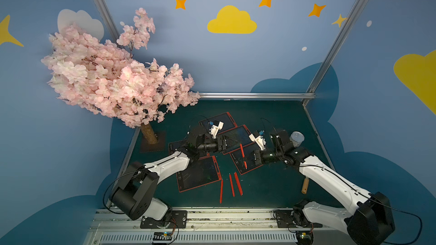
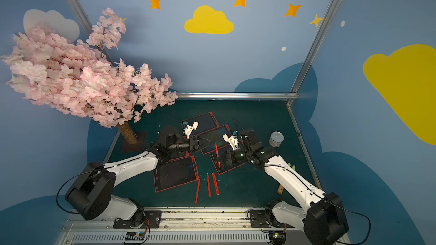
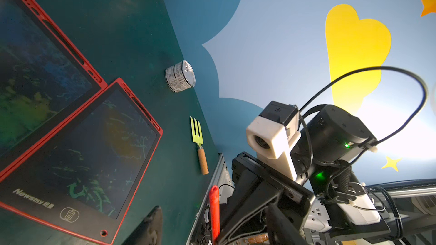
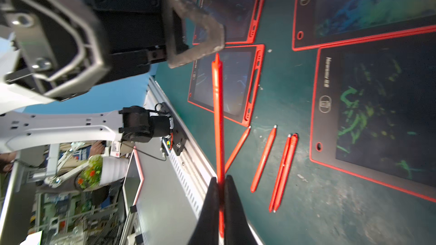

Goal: Place the stylus back onto the writing tablet
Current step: Pick up the stylus from the center of the board.

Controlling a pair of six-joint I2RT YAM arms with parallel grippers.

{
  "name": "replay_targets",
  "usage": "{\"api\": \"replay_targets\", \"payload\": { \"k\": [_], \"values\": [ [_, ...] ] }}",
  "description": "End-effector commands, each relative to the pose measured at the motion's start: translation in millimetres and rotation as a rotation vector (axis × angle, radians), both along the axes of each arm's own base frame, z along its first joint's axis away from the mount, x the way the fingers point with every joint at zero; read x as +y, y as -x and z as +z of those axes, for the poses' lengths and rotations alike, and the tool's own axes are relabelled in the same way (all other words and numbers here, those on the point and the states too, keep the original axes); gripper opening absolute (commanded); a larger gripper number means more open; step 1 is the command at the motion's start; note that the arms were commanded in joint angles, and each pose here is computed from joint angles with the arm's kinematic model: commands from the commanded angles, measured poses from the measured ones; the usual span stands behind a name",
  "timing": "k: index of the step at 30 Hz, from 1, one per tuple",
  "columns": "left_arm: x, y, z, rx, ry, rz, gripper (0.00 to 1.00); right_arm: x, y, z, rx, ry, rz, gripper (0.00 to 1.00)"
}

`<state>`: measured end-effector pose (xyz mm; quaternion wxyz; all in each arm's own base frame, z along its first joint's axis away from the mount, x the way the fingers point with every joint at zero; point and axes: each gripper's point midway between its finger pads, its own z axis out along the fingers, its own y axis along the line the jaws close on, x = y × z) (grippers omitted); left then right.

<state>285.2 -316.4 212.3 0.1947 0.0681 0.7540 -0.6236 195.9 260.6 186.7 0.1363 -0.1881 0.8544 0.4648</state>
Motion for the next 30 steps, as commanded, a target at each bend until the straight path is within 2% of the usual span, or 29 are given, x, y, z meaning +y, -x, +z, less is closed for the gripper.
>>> {"api": "replay_targets", "payload": {
  "k": [1, 5, 8, 30],
  "values": [
    [-5.1, -1.2, 20.8, -0.058, 0.066, -0.027, 0.61, 8.4, 4.2, 18.6, -0.02, -0.068, 0.074, 0.0],
    [-6.6, -1.2, 21.7, -0.068, 0.078, -0.037, 0.57, 8.2, 4.4, 22.0, -0.018, -0.08, 0.062, 0.0],
    [-8.8, 3.1, 25.9, -0.08, 0.095, -0.063, 0.5, 8.0, 2.4, 21.7, -0.012, -0.085, 0.041, 0.0],
    [-13.0, 15.6, 27.6, -0.145, 0.112, -0.129, 0.34, 15.2, -0.7, 25.4, 0.009, -0.157, 0.057, 0.0]
  ]
}}
